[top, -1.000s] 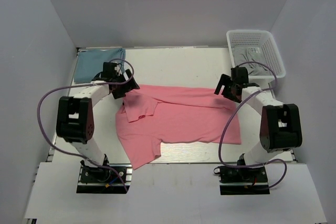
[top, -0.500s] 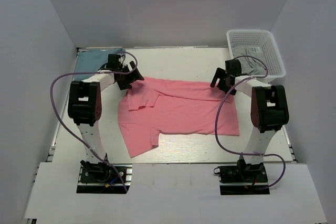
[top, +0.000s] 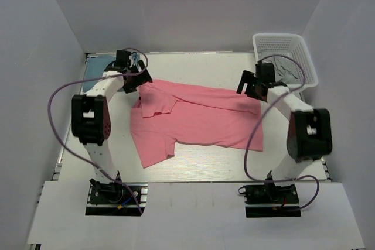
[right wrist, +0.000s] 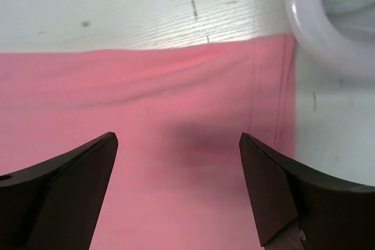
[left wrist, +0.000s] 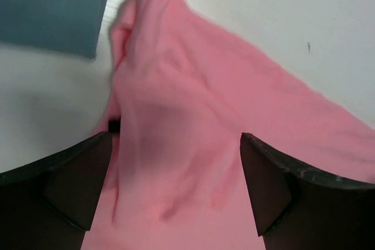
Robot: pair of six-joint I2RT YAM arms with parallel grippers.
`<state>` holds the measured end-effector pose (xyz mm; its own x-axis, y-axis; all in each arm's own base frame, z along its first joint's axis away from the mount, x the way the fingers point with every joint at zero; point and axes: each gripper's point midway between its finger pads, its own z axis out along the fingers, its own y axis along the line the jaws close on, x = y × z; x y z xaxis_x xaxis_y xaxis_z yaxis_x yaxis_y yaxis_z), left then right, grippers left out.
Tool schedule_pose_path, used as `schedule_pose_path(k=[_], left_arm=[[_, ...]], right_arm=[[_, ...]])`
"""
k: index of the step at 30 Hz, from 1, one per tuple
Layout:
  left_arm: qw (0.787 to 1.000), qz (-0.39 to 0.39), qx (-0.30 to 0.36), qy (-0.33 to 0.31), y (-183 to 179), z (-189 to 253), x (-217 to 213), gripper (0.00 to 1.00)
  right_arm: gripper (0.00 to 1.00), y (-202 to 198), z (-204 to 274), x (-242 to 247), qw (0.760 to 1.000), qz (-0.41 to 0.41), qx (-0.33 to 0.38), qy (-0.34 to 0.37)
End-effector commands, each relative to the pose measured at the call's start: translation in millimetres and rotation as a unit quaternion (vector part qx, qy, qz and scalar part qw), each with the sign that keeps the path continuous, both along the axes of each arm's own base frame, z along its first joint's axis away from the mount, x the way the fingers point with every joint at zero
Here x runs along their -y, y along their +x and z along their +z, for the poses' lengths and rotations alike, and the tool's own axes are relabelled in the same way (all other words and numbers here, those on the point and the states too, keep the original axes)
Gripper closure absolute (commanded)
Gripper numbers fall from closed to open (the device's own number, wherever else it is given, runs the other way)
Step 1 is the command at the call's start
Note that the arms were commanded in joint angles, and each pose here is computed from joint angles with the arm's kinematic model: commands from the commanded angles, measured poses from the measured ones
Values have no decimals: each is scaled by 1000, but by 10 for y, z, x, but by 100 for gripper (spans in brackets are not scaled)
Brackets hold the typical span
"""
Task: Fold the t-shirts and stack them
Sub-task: Fold the flattened tshirt in 1/3 of the way, then grap the side of the flattened tshirt closest away from the robot with both arms
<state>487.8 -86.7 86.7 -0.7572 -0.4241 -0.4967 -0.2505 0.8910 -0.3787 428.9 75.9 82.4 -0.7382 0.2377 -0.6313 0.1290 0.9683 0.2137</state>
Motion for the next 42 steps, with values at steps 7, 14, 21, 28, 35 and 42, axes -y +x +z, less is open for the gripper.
schedule_pose_path(k=[7, 14, 21, 28, 35, 42], left_arm=[[996, 41, -21, -78, -1451, 323, 85, 0], [993, 30, -101, -56, -2516, 141, 54, 0], [987, -1, -131, -91, -3133, 54, 194, 0], [967, 0, -230, -113, -3518, -537, 374, 0], [973, 17, -224, -50, -3385, -512, 280, 0], [969, 12, -244, -37, -3399, -722, 317, 14]], right_arm=[[10, -950, 393, -134, 988, -12, 97, 118], [10, -1278, 446, -157, 980, 1, 136, 144], [10, -1353, 453, -251, 973, 47, 165, 153], [10, -1332, 362, -235, 976, 40, 156, 150], [10, -1307, 342, -277, 974, 52, 156, 156], [10, -1318, 308, -215, 977, 37, 153, 145]])
